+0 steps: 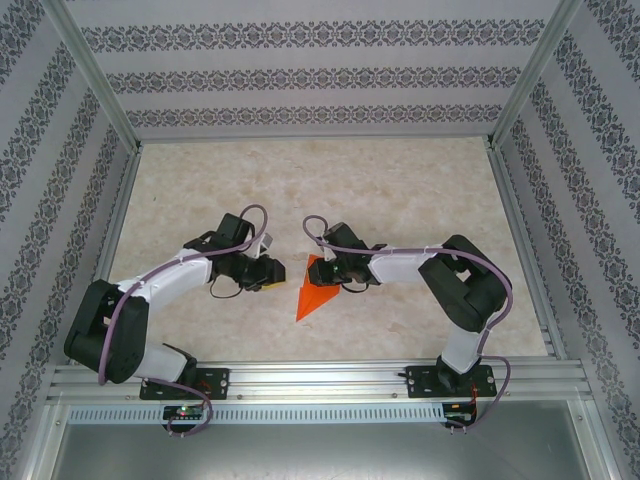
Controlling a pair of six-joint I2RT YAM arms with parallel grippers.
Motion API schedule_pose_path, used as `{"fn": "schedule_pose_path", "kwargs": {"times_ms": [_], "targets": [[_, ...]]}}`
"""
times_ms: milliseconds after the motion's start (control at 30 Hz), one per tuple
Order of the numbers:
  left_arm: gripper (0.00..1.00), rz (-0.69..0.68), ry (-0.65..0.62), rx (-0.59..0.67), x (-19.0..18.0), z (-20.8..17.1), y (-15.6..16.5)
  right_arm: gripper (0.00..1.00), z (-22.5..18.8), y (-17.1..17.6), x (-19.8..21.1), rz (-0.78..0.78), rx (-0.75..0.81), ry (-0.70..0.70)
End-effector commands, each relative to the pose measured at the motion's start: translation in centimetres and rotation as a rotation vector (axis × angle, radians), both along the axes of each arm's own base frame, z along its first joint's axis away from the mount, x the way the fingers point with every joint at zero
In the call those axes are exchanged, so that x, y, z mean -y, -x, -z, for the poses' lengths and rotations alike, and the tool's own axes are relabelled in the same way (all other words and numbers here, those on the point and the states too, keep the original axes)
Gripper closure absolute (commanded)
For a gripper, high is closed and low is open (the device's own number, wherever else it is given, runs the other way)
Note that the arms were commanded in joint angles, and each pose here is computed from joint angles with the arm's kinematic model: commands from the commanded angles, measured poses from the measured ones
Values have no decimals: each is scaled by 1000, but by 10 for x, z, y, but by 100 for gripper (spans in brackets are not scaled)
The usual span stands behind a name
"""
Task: Fold a paper plane with a square sheet of paper (pick it up from the middle)
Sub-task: Fourth fold the wing at the center of the table, then turn over the paper at the center of the table.
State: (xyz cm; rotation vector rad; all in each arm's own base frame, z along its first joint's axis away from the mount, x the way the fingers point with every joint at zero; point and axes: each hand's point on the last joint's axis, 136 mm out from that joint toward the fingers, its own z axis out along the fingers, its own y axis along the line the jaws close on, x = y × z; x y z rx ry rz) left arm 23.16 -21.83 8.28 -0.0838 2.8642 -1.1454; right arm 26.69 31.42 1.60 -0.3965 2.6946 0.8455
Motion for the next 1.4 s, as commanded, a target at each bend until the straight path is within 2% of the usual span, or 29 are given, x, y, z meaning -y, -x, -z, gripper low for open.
{"fn": "schedule_pose_path", "kwargs": {"times_ms": [0, 133, 233, 400, 567, 667, 833, 1367], "targets": [[68, 0, -37, 7, 1, 6, 1, 82, -2, 12, 11, -34, -31, 79], [67, 17, -57, 20, 4, 7, -3, 73, -42, 0, 4, 45, 33, -22], [65, 42, -55, 29, 10, 6, -6, 64, -60, -4, 17, 139, 70, -38], [64, 119, -67, 55, 31, 3, -8, 59, -57, 1, 73, 417, 65, 30], [70, 189, -148, 86, 47, 11, -8, 52, -46, 24, 97, 572, 13, -116], [76, 219, -193, 100, 54, 17, -9, 52, -46, 32, 95, 582, -13, -179], [82, 233, -246, 101, 55, 31, -14, 52, -48, 31, 87, 563, -34, -195], [83, 272, -256, 62, 60, 55, -13, 56, -28, 18, 54, 535, -123, -200]]}}
